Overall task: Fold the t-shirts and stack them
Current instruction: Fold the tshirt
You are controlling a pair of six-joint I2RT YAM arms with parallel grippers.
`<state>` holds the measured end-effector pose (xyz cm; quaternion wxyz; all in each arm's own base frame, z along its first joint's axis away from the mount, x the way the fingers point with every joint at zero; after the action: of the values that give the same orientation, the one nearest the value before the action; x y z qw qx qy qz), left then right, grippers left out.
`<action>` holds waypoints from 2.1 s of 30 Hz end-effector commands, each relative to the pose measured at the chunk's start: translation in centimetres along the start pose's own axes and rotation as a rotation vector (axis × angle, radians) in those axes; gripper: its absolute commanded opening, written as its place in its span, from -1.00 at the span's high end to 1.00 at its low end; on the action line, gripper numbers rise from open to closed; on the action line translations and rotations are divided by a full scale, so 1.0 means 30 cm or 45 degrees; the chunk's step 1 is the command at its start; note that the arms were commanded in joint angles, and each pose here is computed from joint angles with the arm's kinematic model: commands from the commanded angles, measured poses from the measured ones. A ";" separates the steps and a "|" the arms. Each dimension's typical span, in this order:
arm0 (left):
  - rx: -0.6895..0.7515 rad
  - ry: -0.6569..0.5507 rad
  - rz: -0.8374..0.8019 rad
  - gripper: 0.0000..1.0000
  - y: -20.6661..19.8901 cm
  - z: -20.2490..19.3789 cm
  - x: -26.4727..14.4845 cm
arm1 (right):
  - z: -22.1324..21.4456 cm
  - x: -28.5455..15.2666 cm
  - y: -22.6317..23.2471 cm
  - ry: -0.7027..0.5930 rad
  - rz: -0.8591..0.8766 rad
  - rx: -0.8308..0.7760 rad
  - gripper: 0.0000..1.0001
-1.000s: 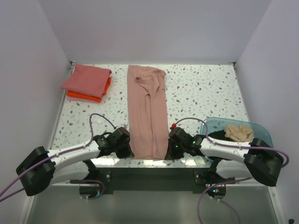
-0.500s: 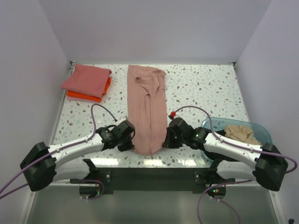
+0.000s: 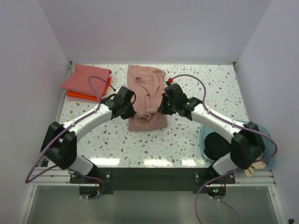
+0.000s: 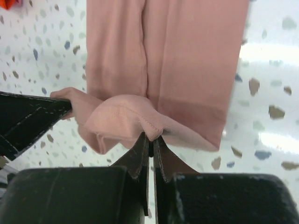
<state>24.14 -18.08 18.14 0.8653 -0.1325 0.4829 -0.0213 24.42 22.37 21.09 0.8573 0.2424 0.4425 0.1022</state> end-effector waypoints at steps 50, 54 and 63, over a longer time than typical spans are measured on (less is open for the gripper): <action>0.013 0.111 -0.136 -0.54 0.173 -0.040 0.194 | -0.021 0.195 -0.210 0.235 -0.061 0.119 -0.87; -0.003 0.171 -0.106 -0.11 0.178 -0.066 0.247 | -0.010 0.245 -0.218 0.206 -0.112 0.114 -0.34; -0.001 0.207 -0.071 0.62 0.175 -0.087 0.286 | -0.047 0.318 -0.252 0.255 -0.147 0.135 0.16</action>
<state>26.52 -14.96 10.16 0.8366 -0.1563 0.5207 -0.0678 27.89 19.48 10.64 0.8029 0.2425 0.5422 0.0510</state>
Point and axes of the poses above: each gripper's point midway between its finger pads, its own x axis out along the fingers, its own y axis along the line the jaws close on, z = x × y, the point moved 10 cm from there along -x, back along the fingers, and after that the axes turned 11 degrees about x, right-handed, at the moved point
